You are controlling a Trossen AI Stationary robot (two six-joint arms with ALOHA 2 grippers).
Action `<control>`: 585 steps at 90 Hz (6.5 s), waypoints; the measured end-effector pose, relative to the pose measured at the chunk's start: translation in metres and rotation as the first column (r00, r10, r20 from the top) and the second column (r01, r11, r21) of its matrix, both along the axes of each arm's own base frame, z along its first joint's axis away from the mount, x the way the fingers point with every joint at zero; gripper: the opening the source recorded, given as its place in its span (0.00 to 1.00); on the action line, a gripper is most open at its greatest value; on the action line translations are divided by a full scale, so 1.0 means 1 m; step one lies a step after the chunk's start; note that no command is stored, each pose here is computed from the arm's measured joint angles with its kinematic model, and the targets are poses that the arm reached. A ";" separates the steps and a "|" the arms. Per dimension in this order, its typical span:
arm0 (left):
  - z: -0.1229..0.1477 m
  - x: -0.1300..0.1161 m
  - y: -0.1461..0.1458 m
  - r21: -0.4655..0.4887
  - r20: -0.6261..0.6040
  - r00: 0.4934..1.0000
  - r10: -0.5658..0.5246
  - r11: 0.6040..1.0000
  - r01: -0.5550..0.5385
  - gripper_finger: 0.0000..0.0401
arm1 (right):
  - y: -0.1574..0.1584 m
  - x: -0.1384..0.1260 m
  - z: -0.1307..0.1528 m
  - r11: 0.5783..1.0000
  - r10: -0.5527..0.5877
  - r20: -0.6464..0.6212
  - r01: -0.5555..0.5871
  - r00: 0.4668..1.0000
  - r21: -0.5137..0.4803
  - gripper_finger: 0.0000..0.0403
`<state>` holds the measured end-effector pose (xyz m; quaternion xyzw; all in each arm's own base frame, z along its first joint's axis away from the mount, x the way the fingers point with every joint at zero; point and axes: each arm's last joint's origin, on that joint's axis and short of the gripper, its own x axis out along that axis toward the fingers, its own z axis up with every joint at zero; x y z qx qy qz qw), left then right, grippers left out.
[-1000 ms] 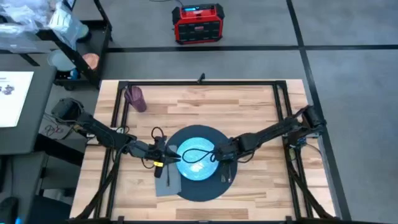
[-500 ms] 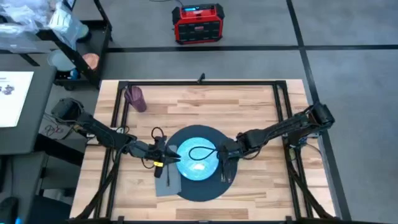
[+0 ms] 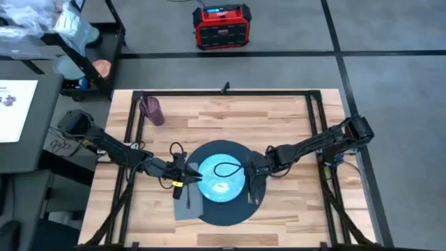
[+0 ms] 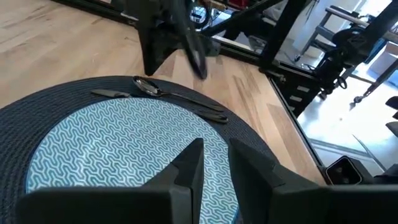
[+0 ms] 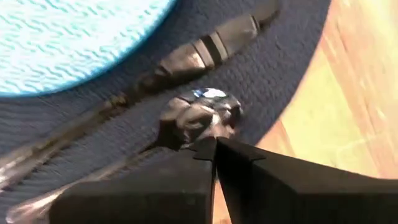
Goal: Set table place
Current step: Adjust the black spoon on the dark blue table mat, then move the purple cup to the top right of the table
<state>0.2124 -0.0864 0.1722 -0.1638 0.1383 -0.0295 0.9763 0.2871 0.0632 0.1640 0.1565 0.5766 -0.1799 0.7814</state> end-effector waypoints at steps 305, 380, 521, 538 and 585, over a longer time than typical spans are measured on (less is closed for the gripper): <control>0.175 -0.094 0.116 0.481 -0.510 0.620 0.597 0.795 -0.369 0.17 | -0.051 -0.064 0.022 0.953 -0.229 0.583 0.303 0.779 -0.030 0.00; 0.150 -0.092 0.180 0.492 -0.750 0.316 0.581 0.810 -0.320 0.42 | -0.019 -0.090 0.025 0.939 -0.190 0.678 0.333 0.710 -0.085 0.00; 0.138 -0.076 0.253 0.279 -0.890 0.241 0.388 0.880 -0.385 0.00 | -0.009 -0.097 0.022 0.946 -0.177 0.657 0.310 0.733 -0.090 0.00; 0.165 -0.053 0.239 0.269 -0.847 0.372 0.381 0.909 -0.317 0.00 | -0.007 -0.117 0.016 0.891 -0.312 0.630 0.449 0.711 -0.065 0.00; 0.155 0.079 0.200 0.261 -0.837 0.514 0.187 0.962 0.076 0.00 | 0.012 -0.144 0.002 0.881 -0.400 0.613 0.470 0.682 0.052 0.00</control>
